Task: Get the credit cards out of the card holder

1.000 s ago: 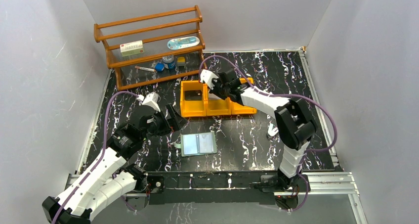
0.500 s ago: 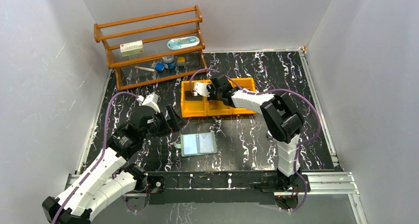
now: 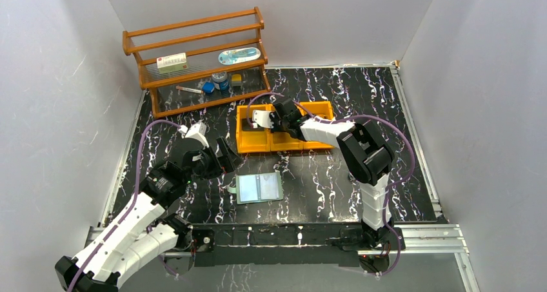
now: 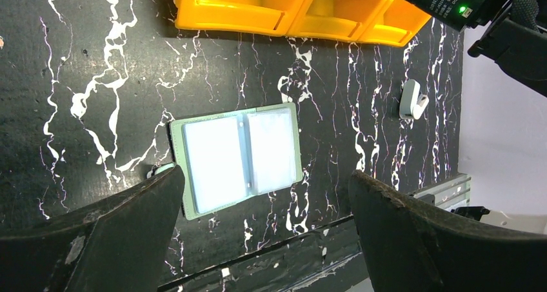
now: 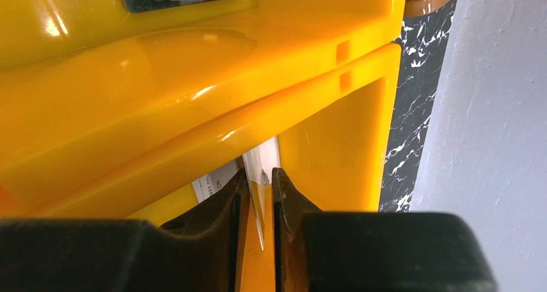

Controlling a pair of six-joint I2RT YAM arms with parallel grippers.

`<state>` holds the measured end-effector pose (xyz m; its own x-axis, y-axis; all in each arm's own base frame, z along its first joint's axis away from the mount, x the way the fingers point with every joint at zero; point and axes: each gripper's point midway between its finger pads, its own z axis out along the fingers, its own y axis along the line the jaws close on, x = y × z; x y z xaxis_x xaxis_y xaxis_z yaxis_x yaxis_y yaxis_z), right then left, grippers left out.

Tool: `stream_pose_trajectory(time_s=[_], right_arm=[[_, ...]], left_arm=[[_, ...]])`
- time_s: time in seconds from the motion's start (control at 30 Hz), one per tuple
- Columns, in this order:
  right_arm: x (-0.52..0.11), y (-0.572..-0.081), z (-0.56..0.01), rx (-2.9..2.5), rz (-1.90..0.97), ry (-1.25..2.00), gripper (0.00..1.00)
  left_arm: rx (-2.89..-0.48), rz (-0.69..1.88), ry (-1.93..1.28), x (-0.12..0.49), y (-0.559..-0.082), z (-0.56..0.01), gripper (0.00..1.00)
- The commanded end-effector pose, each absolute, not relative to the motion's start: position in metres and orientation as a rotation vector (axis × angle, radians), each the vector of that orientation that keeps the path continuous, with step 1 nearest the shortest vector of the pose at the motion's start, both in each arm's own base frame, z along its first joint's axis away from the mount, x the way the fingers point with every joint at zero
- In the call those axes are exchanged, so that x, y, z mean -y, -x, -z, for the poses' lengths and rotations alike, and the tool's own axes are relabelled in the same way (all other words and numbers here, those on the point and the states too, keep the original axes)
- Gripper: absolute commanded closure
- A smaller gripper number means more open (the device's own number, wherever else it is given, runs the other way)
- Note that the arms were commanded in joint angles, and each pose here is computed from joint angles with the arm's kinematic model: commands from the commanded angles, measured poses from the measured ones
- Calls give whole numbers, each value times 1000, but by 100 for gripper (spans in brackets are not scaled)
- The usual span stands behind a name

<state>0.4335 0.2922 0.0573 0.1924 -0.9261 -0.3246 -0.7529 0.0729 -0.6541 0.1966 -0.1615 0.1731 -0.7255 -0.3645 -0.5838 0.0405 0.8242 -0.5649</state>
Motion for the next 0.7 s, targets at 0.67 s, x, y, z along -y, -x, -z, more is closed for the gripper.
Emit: stream_pose_trajectory(time_s=[0.67], right_arm=[[-316, -430, -93, -1669, 83, 1436, 50]], left_arm=[[-2312, 732, 239, 165, -197, -172, 2]])
